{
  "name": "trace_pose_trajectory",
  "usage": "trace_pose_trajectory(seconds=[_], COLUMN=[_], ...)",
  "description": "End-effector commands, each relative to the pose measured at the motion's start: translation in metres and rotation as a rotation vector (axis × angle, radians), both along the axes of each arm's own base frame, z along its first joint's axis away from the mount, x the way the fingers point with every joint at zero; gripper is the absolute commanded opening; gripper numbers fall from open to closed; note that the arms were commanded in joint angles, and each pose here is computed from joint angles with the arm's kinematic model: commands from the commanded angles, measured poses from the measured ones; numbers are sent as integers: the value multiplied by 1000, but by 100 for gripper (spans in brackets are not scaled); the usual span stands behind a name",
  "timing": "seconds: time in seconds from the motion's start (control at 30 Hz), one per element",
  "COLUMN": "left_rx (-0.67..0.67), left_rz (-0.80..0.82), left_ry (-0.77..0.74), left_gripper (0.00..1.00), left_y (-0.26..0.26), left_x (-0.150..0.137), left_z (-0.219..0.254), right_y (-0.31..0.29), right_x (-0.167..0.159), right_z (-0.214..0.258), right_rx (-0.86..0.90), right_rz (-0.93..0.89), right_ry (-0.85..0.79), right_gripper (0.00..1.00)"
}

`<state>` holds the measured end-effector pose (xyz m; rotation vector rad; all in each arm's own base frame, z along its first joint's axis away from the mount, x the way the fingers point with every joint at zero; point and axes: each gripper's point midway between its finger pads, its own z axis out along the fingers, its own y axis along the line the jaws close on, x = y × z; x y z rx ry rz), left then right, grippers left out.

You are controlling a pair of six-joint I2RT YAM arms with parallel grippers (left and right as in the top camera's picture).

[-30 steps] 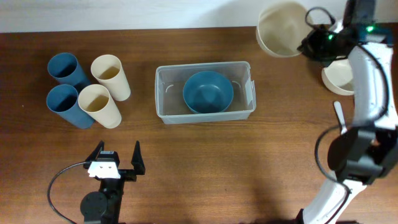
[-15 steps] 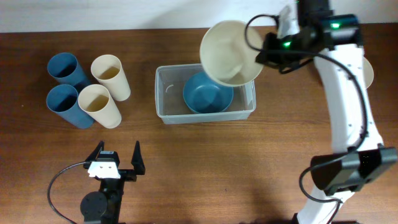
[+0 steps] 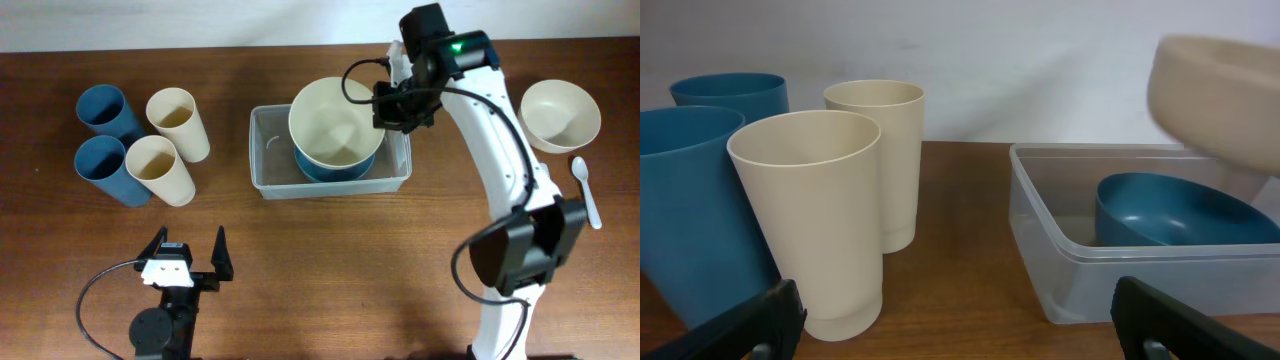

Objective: Pack container
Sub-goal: 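Carry the cream bowl with the right gripper onto the blue bowl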

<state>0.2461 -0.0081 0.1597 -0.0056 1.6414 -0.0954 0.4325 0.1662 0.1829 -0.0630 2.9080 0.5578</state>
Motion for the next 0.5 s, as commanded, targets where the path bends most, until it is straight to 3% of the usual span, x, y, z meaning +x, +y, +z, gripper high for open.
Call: trace_pose_trajectory(seconds=[0.0, 0.47], left_rx=[16, 16], left_rz=[-3, -3], left_ry=[-2, -2], left_gripper=[100, 100], left_y=[-1, -1], left_x=[0, 0], left_z=[-1, -1], right_y=[0, 3], right_x=[7, 18], right_z=[-25, -64], right_rx=[-21, -32], right_rz=[6, 3], right_ry=[35, 82], right_gripper=[4, 4])
